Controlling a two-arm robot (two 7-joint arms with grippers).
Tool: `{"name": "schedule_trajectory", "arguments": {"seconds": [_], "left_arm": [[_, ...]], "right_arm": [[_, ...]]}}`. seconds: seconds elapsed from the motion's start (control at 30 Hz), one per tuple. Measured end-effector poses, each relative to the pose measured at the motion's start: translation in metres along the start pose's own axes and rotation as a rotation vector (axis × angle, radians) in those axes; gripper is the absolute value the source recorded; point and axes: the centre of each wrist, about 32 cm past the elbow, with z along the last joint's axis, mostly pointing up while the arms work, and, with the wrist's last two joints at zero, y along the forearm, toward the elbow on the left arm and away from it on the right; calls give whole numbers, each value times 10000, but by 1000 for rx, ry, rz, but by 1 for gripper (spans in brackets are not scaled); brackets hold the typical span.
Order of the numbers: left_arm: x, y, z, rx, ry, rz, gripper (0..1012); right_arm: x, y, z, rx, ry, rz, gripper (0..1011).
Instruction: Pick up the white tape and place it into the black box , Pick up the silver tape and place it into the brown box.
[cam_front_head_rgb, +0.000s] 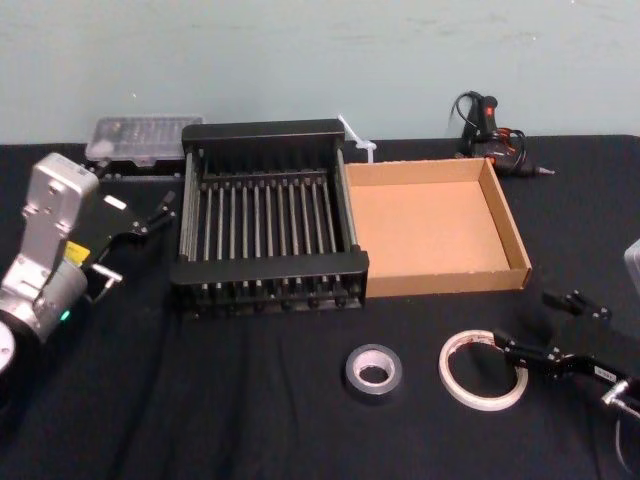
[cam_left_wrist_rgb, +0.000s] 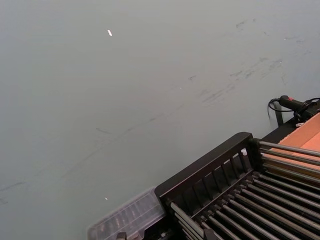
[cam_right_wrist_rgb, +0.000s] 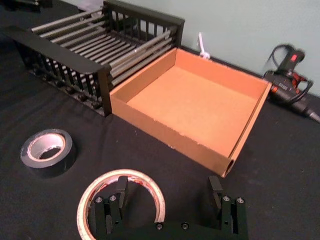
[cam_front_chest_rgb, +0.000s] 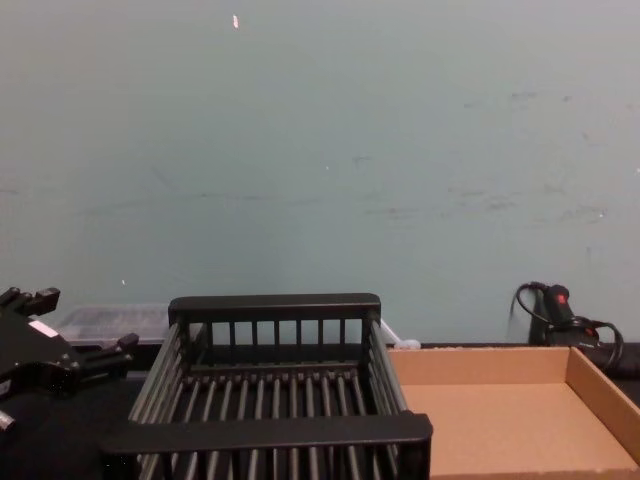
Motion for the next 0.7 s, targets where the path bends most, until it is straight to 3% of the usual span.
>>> {"name": "schedule_trajectory", "arguments": {"seconds": [0.3, 0.7], "left_arm": [[0, 0, 0, 0, 0, 0, 1001], [0, 0, 0, 0, 0, 0, 1001]], "right_arm": [[9, 79, -19, -50, 52, 27, 1000], [12, 149, -52, -79, 70, 41, 1002]]}}
